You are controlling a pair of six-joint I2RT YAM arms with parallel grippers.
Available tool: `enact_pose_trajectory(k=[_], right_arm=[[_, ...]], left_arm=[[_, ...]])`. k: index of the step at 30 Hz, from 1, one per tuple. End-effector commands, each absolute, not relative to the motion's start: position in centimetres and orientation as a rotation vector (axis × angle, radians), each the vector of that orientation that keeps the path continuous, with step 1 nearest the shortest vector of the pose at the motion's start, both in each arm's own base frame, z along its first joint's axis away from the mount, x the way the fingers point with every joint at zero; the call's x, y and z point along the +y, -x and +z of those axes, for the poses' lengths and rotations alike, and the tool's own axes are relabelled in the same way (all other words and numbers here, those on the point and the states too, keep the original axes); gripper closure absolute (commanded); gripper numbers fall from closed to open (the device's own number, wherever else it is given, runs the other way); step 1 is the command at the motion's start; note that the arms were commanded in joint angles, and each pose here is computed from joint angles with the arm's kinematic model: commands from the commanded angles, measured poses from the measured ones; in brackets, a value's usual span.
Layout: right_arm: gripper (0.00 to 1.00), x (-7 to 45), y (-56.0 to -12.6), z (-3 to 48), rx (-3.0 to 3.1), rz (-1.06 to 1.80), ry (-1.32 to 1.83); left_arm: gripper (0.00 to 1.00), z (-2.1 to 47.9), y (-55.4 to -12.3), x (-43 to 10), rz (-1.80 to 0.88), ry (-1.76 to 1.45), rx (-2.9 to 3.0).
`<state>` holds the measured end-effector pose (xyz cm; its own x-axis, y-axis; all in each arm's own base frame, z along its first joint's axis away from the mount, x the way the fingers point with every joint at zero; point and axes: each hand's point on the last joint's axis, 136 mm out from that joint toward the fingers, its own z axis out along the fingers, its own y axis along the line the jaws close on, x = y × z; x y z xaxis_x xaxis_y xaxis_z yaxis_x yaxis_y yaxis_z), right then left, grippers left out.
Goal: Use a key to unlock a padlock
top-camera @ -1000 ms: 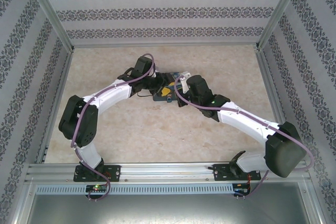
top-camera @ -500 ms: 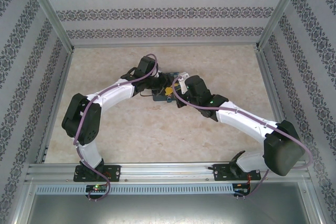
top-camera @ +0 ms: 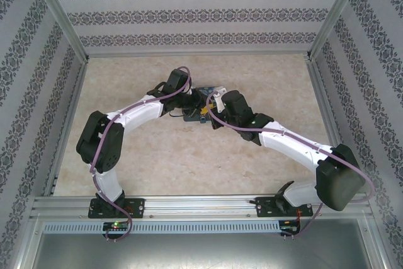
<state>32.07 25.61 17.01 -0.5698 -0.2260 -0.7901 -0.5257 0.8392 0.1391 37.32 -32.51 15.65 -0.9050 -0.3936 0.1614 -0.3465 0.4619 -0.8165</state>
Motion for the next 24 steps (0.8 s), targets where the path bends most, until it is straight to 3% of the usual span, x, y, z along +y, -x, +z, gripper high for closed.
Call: enact_pose_trajectory(k=[1,6,10,12,15,21,24], right_arm=[[1.00,26.2,-32.5,18.2,2.150,0.461,0.552],[1.00,26.3,-32.6,18.2,2.152,0.462,0.551],[0.99,26.2,-32.7,18.6,2.149,0.469,0.534],[0.75,25.7,-32.8,19.0,2.153,0.493,0.490],[0.59,24.0,-33.1,20.2,2.152,0.614,0.361],[0.49,20.8,-33.3,22.1,2.117,0.879,0.093],[0.48,20.0,-33.4,22.3,2.112,0.977,-0.024]], left_arm=[[0.87,16.3,-37.7,-33.5,-1.493,0.620,2.619],[0.99,16.1,-37.6,-33.5,-1.492,0.616,2.625],[1.00,16.0,-37.6,-33.5,-1.489,0.594,2.628],[1.00,16.2,-37.8,-33.5,-1.481,0.557,2.618],[1.00,16.4,-38.3,-33.3,-1.457,0.489,2.589],[1.00,17.6,-40.1,-32.7,-1.466,0.343,2.433],[1.00,18.9,-40.9,-32.6,-1.494,0.272,2.327]])
